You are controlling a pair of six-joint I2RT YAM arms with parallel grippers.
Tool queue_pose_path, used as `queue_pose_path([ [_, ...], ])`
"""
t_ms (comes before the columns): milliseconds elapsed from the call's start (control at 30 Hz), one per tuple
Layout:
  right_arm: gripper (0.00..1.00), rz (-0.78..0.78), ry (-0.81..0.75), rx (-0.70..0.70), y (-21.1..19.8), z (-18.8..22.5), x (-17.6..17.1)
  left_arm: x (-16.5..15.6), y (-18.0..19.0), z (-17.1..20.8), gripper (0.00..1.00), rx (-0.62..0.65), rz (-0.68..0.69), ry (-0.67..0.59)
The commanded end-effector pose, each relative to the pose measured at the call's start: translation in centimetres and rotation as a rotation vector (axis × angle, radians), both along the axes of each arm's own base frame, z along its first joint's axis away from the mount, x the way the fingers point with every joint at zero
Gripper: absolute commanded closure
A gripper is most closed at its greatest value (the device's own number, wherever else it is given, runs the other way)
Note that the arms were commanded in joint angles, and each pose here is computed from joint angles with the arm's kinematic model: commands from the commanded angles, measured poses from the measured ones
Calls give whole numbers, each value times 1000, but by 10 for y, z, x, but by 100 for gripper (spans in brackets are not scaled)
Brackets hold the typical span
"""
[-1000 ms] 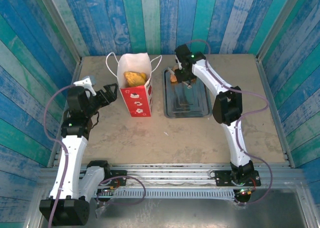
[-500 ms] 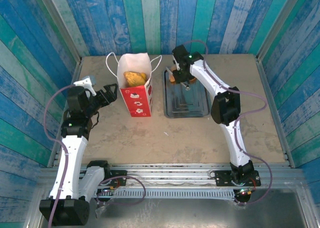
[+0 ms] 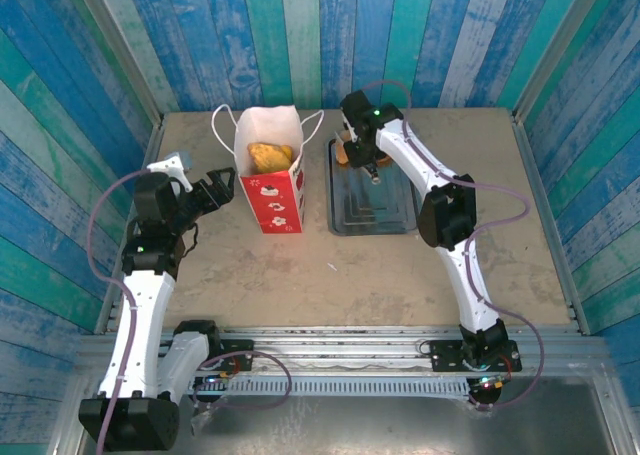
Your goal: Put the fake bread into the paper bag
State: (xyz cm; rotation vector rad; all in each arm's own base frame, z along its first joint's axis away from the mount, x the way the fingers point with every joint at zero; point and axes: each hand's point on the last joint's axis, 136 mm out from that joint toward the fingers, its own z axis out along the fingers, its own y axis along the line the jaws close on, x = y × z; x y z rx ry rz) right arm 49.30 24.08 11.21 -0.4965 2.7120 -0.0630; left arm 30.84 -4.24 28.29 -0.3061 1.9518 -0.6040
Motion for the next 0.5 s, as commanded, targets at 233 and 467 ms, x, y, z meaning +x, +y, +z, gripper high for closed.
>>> queue_pose_path([
  [233,61,27,-33,1,-1,35,-12,-1,4,11,6,28,14,-25],
  [467,59,-3,-77,5,-8,54,-10,1,5,12,6,34,15,-22],
])
